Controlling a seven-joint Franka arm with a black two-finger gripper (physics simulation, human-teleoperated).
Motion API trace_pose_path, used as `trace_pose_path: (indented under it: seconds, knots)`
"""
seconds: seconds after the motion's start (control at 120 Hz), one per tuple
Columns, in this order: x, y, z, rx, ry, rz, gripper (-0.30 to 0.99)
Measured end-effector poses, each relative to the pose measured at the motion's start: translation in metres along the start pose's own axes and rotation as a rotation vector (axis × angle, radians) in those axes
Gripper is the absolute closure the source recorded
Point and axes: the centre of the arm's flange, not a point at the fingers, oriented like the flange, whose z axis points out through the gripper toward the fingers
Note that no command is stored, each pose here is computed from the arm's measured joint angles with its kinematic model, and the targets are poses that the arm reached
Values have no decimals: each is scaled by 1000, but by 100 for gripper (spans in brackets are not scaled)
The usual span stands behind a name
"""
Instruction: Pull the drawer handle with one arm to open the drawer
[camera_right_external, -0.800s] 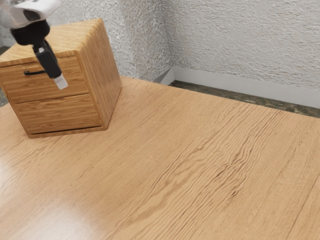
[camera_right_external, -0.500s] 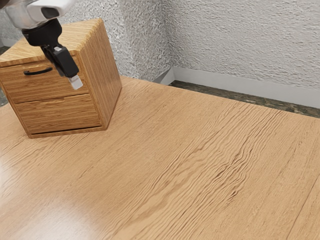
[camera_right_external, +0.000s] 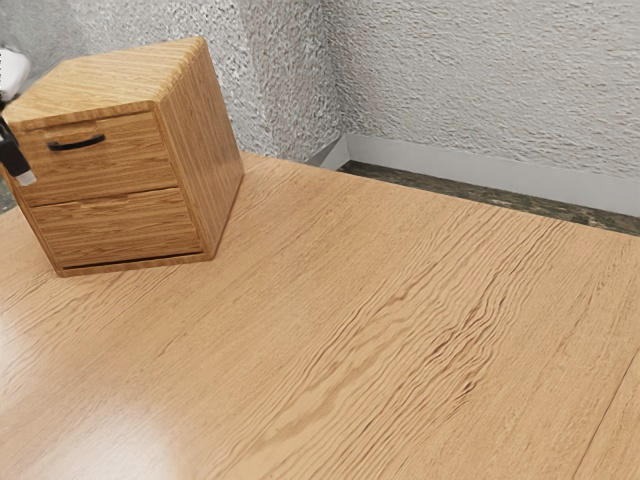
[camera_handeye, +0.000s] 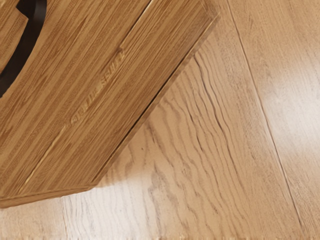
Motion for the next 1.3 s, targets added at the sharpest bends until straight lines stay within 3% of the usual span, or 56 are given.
trace_pose_path:
  seconds: [0.067, 0.183, 0.342, 0.475, 0.608, 0.883, 1.3]
  knots:
    - [22, -2, 30, 11, 23, 78, 0]
    - [84, 23, 29, 66, 124, 244, 0]
    - [111, 34, 46, 218, 151, 415, 0]
    - [89, 12, 67, 316, 168, 420, 0]
    - [71, -8, 70, 360, 220, 378, 0]
    - [58, -11, 67, 393, 236, 383, 0]
    - [29, -16, 81, 350, 207, 360, 0]
